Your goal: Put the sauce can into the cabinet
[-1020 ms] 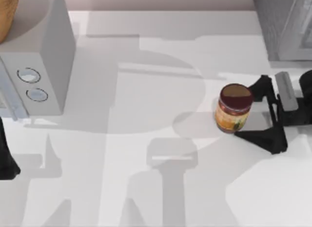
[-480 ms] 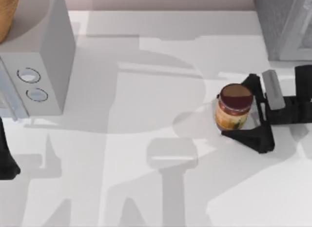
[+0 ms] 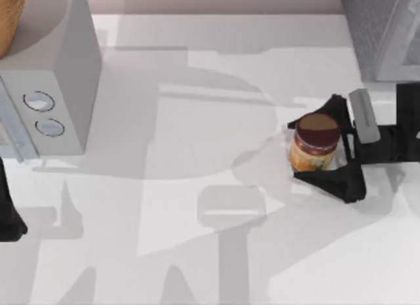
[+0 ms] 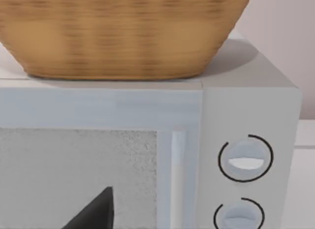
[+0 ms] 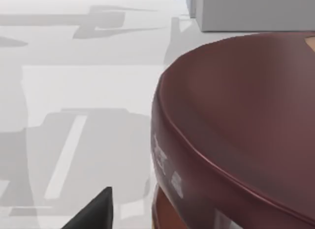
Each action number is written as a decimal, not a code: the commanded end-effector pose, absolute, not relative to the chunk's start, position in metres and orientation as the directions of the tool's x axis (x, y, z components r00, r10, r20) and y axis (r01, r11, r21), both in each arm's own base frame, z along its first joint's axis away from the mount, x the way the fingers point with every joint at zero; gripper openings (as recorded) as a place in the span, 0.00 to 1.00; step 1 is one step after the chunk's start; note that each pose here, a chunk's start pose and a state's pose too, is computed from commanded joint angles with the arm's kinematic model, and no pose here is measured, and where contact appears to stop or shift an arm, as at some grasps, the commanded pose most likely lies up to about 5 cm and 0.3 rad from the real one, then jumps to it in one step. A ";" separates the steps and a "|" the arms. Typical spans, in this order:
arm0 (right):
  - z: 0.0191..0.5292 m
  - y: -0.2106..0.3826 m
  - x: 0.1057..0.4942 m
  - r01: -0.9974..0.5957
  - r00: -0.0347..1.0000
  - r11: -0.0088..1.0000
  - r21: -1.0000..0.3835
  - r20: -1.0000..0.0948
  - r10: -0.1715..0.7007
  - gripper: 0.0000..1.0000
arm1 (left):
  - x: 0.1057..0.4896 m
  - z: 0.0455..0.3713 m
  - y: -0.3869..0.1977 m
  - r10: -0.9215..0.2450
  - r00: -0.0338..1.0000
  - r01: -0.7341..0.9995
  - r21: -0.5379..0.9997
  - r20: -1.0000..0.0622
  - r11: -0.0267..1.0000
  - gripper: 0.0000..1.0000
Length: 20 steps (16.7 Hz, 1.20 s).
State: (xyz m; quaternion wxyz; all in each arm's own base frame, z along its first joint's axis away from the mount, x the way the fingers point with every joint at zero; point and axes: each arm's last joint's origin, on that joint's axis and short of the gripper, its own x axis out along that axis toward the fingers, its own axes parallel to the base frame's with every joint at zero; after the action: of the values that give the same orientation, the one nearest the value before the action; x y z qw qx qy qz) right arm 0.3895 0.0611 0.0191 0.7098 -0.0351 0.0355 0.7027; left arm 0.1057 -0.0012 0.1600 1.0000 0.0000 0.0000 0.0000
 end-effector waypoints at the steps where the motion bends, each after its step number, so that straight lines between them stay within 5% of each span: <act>1: 0.019 0.061 0.389 -1.000 0.010 0.010 0.000 -0.100 0.995 1.00 | 0.106 0.160 -0.001 0.000 1.000 0.000 0.000 0.000 1.000 1.00; 14: 0.019 0.061 0.389 -1.000 0.010 0.010 0.000 -0.100 0.995 0.02 | 0.106 0.160 -0.001 0.000 1.000 0.000 0.000 0.000 1.000 1.00; 20: 0.019 0.061 0.389 -1.000 0.010 0.010 0.000 -0.100 0.995 0.00 | 0.106 0.160 -0.001 0.000 1.000 0.000 0.000 0.000 1.000 1.00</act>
State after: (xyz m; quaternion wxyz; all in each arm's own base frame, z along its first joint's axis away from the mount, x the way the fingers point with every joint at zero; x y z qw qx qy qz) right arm 0.3895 0.0611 0.0191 0.7098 -0.0351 0.0355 0.7027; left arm 0.1057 -0.0012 0.1600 1.0000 0.0000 0.0000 0.0000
